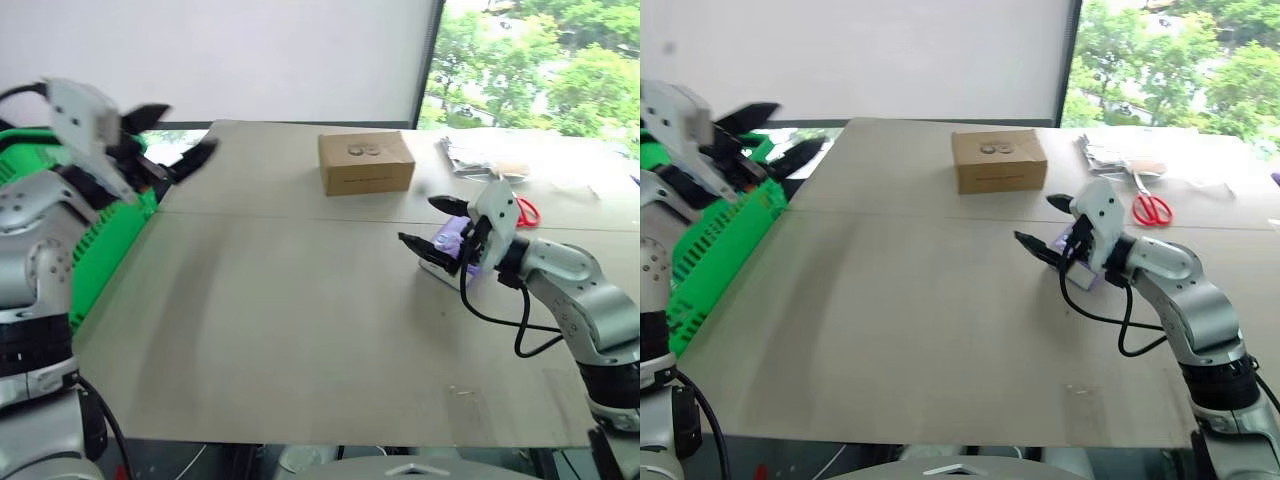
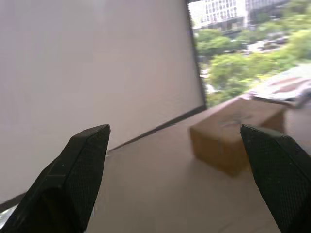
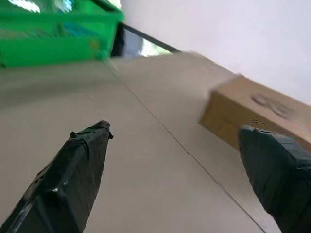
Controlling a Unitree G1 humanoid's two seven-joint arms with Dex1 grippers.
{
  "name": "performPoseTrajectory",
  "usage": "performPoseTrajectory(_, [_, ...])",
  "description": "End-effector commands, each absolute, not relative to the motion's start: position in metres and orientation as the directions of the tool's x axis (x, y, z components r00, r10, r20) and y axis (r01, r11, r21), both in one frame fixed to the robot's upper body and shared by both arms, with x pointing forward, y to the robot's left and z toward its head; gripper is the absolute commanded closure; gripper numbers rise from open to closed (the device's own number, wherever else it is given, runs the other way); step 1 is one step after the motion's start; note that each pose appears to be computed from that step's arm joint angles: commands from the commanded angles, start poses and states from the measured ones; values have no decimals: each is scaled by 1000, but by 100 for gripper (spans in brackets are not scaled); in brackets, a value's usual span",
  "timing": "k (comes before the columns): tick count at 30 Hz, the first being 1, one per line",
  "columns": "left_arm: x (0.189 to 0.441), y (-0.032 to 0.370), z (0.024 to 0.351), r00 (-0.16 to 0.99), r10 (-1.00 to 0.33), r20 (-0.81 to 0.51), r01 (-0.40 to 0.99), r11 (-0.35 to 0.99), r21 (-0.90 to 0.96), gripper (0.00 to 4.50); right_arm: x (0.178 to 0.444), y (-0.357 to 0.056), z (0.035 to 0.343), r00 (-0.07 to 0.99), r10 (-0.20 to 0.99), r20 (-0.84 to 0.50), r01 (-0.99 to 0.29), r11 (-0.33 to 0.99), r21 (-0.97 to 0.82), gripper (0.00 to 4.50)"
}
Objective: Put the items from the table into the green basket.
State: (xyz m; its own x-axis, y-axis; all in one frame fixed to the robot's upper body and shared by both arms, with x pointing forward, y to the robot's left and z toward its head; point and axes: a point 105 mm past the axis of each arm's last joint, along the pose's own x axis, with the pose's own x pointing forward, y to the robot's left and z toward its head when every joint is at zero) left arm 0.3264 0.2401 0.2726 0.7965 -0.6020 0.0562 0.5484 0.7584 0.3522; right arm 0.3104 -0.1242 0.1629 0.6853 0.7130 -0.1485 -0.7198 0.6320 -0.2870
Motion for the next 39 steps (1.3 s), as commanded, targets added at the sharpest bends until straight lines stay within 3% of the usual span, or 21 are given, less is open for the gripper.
performPoseTrajectory(1, [314, 212, 270, 690, -723, -23, 678, 635, 369, 5, 312, -146, 150, 760, 605, -236, -633, 611, -475, 0])
performPoseTrajectory(5, [302, 200, 253, 587, -795, -152, 787, 516, 338, 5, 313, -158, 126, 782, 537, -315, -616, 592, -521, 0])
performPoseTrajectory(10, [289, 202, 230, 517, -798, -309, 847, 426, 319, 5, 323, -135, 123, 757, 595, -269, -633, 565, -530, 0])
performPoseTrajectory(17, [287, 206, 224, 541, -772, -333, 834, 440, 334, 5, 327, -114, 122, 719, 652, -241, -662, 537, -523, 0])
performPoseTrajectory(23, [280, 202, 225, 533, -777, -336, 840, 436, 325, 5, 347, -128, 97, 775, 533, -339, -622, 548, -560, 0])
performPoseTrajectory(27, [277, 204, 225, 537, -767, -352, 839, 441, 318, 5, 348, -123, 91, 753, 546, -366, -646, 513, -565, 0])
performPoseTrajectory(30, [275, 205, 226, 546, -762, -349, 834, 455, 311, 0, 348, -117, 91, 744, 562, -362, -657, 514, -552, 92])
performPoseTrajectory(37, [272, 204, 219, 545, -754, -366, 837, 462, 295, 0, 348, -113, 92, 738, 577, -349, -658, 502, -562, 423])
performPoseTrajectory(39, [272, 203, 219, 546, -754, -365, 836, 463, 294, 0, 349, -112, 94, 741, 579, -340, -653, 503, -566, 447])
